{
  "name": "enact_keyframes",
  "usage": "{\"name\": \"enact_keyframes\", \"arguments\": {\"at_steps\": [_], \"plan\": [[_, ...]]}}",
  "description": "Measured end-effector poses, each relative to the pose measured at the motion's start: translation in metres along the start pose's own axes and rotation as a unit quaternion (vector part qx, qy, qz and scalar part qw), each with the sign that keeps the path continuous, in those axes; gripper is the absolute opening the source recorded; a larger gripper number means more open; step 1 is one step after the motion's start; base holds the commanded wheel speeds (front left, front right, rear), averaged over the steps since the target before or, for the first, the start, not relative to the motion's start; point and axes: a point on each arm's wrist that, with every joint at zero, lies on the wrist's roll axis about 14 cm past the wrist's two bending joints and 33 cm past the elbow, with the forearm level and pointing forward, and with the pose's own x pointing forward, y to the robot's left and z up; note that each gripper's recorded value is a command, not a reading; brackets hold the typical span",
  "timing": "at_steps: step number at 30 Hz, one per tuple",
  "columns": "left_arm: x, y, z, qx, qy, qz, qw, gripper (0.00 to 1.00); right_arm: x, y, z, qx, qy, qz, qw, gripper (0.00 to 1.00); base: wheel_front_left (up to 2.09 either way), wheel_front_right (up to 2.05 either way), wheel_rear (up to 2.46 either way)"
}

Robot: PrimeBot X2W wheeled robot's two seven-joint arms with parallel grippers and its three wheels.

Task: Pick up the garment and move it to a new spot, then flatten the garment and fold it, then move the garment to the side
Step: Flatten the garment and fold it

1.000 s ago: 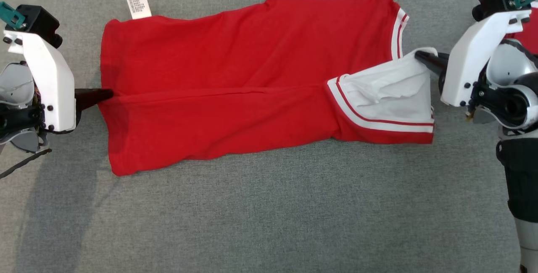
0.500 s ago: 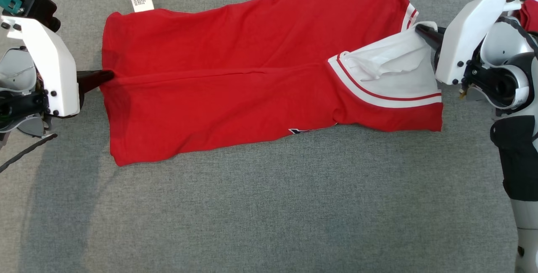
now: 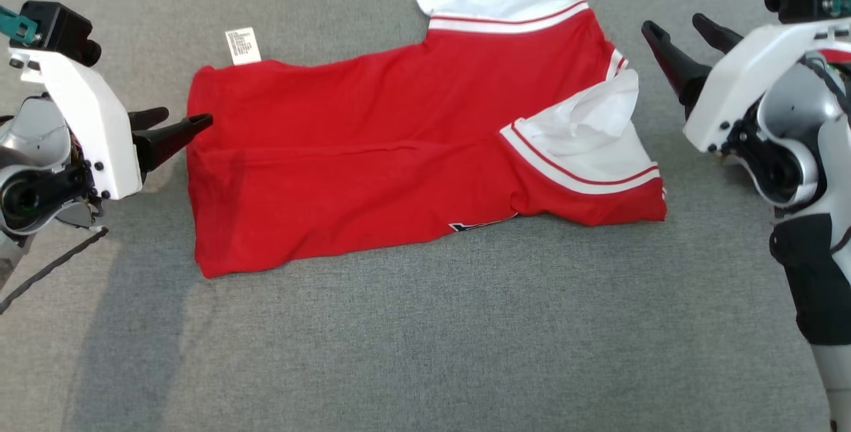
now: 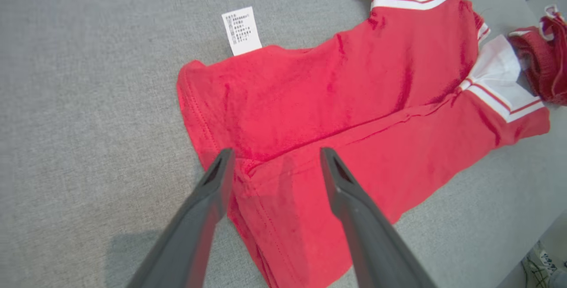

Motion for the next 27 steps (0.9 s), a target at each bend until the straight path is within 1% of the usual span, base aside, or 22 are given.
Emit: {"name": "enact_keyframes", "arguments": {"at_steps": [4,7,11,14,17,19,22,27], "plan": [[-0.019,-0.006,0.018,0.017,-0.083,0.009,0.996,1.0,-0.021,0.002,0.011,-0.004,-0.06,0.0,0.998,1.0,0.0,0.0,0.0],[-0.032,-0.019,0.02,0.019,-0.132,-0.005,0.991,1.0,-0.04,0.007,0.02,0.0,-0.111,0.004,0.994,1.0,0.0,0.0,0.0],[-0.061,-0.01,0.035,0.023,-0.232,0.02,0.972,1.0,-0.066,-0.001,0.018,0.003,-0.165,-0.012,0.986,1.0,0.0,0.0,0.0],[-0.064,-0.015,0.021,0.01,-0.265,0.017,0.964,1.0,-0.081,-0.009,0.009,0.016,-0.189,-0.03,0.981,1.0,0.0,0.0,0.0],[-0.064,-0.019,0.006,0.004,-0.289,0.023,0.957,1.0,-0.085,-0.011,-0.016,0.038,-0.176,-0.04,0.983,1.0,0.0,0.0,0.0],[-0.061,-0.018,-0.006,-0.003,-0.294,0.031,0.955,1.0,-0.084,-0.011,-0.032,0.053,-0.161,-0.044,0.985,1.0,0.0,0.0,0.0],[-0.051,-0.023,-0.03,-0.022,-0.283,0.026,0.958,1.0,-0.079,-0.011,-0.051,0.068,-0.138,-0.047,0.987,1.0,0.0,0.0,0.0],[-0.04,-0.018,-0.051,-0.018,-0.262,0.041,0.964,1.0,-0.065,-0.01,-0.089,0.088,-0.071,-0.051,0.992,1.0,0.0,0.0,0.0]]}}
